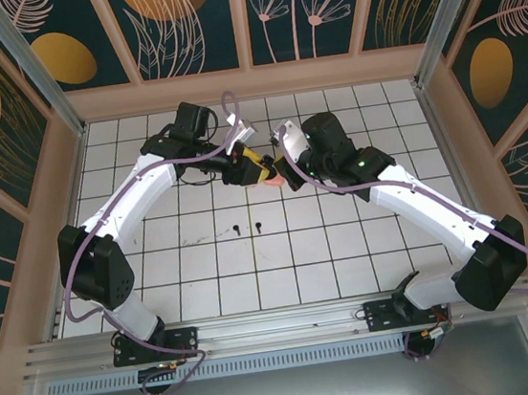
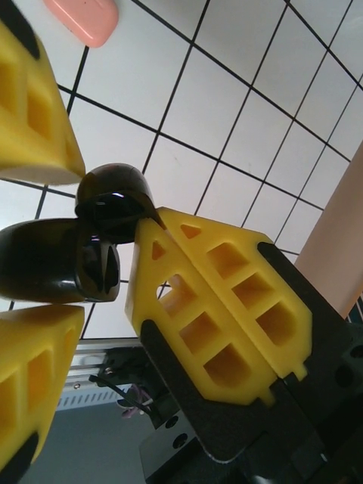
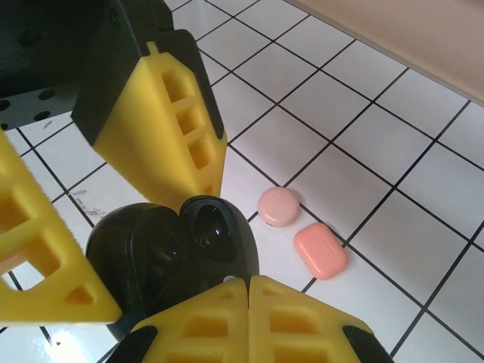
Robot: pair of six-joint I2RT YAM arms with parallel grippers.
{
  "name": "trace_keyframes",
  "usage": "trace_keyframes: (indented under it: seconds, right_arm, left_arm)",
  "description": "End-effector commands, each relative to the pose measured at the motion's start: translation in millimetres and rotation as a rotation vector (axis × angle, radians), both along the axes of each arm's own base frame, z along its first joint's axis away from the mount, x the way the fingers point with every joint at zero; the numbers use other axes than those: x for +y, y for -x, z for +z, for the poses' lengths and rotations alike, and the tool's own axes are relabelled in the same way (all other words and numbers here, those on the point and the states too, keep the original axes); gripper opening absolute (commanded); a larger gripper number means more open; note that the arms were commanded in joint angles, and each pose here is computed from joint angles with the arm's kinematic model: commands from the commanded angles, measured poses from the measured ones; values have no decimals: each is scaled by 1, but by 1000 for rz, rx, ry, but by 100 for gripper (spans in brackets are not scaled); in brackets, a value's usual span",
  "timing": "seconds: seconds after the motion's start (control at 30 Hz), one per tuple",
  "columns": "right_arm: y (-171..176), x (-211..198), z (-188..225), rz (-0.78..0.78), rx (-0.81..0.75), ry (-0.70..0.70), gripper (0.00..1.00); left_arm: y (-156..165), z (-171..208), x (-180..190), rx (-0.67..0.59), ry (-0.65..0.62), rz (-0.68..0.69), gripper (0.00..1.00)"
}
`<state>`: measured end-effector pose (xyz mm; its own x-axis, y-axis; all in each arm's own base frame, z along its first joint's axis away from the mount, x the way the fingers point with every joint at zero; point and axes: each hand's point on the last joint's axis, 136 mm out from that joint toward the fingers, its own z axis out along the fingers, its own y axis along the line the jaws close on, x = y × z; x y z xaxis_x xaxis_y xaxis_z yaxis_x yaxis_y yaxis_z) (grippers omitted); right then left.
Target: Insert wireless bluetooth earbuds into charging case
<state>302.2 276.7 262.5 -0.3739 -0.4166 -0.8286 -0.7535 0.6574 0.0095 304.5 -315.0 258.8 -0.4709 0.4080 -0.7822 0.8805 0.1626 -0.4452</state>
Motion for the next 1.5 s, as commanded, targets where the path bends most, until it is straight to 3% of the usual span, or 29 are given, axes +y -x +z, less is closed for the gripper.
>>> trace_keyframes:
  seconds: [0.0, 0.17, 0.37, 0.47, 0.5, 0.6, 0.67, 0.8, 0.97, 1.13, 1.47]
  right_arm:
    - [-2, 6, 23, 9, -49, -31, 0]
    - [-3, 9, 27, 11, -55, -43, 0]
    - [-8, 9, 34, -17, -70, -67, 0]
    - [-11, 7, 40, -44, -82, -82, 0]
    - [-12, 5, 43, -60, -86, -87, 4]
    - [-14, -5, 48, -123, -88, -95, 32]
    - [-11, -13, 50, -158, -76, -108, 43]
    - [0, -23, 41, -207, -5, -162, 52]
    - [8, -17, -9, -277, 194, -200, 54]
    - [13, 14, -71, -309, 352, -165, 54]
    - [21, 86, -170, -320, 494, 91, 50]
  left_arm:
    - [4, 5, -1, 5, 27, -36, 37]
    - [5, 4, -2, 9, 35, -42, 27]
    - [8, 0, -2, 21, 43, -52, 2]
    - [7, -2, -2, 19, 53, -41, 0]
    - [6, -1, -2, 14, 61, -31, 0]
    - [-4, 6, 2, -15, 106, 35, 0]
    - [-18, 16, 12, -46, 159, 120, 0]
    - [-50, 36, 48, -111, 262, 347, 0]
    - [-77, 57, 96, -225, 338, 637, 0]
    - [-78, 80, 136, -348, 423, 880, 0]
    - [-78, 107, 174, -424, 508, 1072, 0]
